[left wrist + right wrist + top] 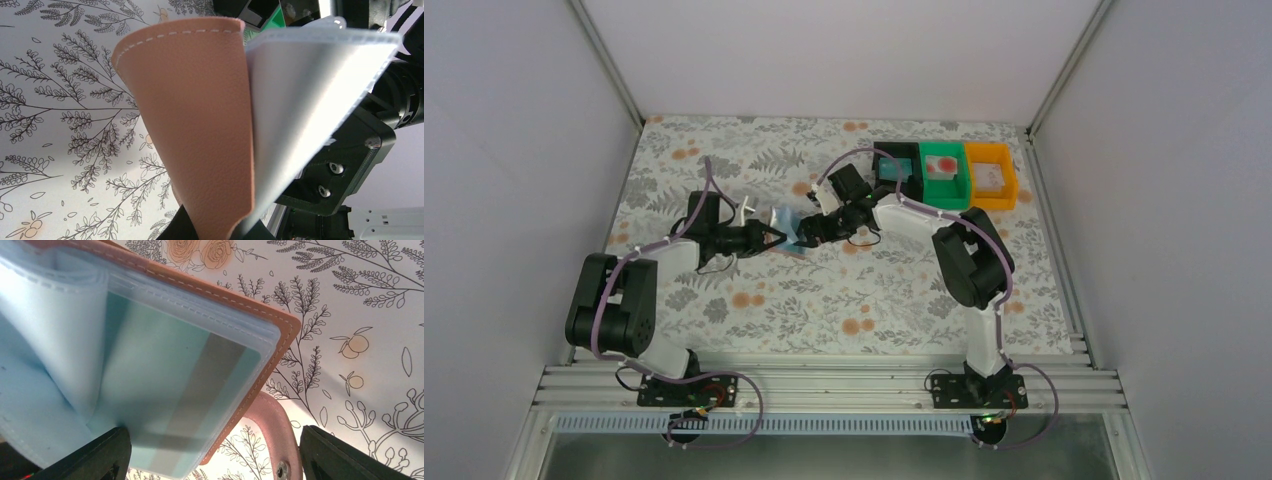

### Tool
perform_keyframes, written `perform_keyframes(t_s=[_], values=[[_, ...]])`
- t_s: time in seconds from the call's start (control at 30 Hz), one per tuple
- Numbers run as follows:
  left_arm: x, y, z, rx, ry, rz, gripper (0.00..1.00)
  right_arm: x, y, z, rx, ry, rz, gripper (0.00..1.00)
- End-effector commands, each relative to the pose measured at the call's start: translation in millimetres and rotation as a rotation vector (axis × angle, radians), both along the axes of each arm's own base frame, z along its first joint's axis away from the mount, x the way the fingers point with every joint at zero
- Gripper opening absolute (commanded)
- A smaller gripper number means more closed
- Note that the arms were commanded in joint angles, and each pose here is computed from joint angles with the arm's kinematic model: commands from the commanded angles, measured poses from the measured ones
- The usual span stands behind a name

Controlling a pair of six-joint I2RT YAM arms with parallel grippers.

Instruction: Take the credit cards out of the card holder

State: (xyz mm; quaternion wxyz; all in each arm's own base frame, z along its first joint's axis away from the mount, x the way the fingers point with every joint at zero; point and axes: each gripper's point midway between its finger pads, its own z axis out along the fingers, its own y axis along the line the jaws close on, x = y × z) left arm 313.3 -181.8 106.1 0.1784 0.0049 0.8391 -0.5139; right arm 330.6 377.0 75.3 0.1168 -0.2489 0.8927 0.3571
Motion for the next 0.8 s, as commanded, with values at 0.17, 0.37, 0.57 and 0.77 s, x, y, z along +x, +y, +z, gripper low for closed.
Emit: perform_keyframes(t_s=[0.17, 0.37, 0.57, 0.77], values=[[-0.3, -8.6, 7.1, -0.027, -0.050, -0.052, 0.02, -5.5, 14.9, -6.0, 0.008, 0.008, 0.038, 0.86], [1.0, -5.8, -3.6, 0.004, -0.030, -0.036, 0.03, -5.5, 13.8, -8.9, -0.001, 0.006, 0.039, 0.86], [3.8, -2.6, -7.9, 0.037, -0.034, -0.020, 0.20, -5.7, 8.9, -22.1, -0.039, 0.010, 0.036, 0.85], [4.2, -1.2, -11.8, 0.052, -0.029, -0.015, 0.28, -3.8, 8.8, -24.0, -0.047, 0.002, 0.035, 0.85]])
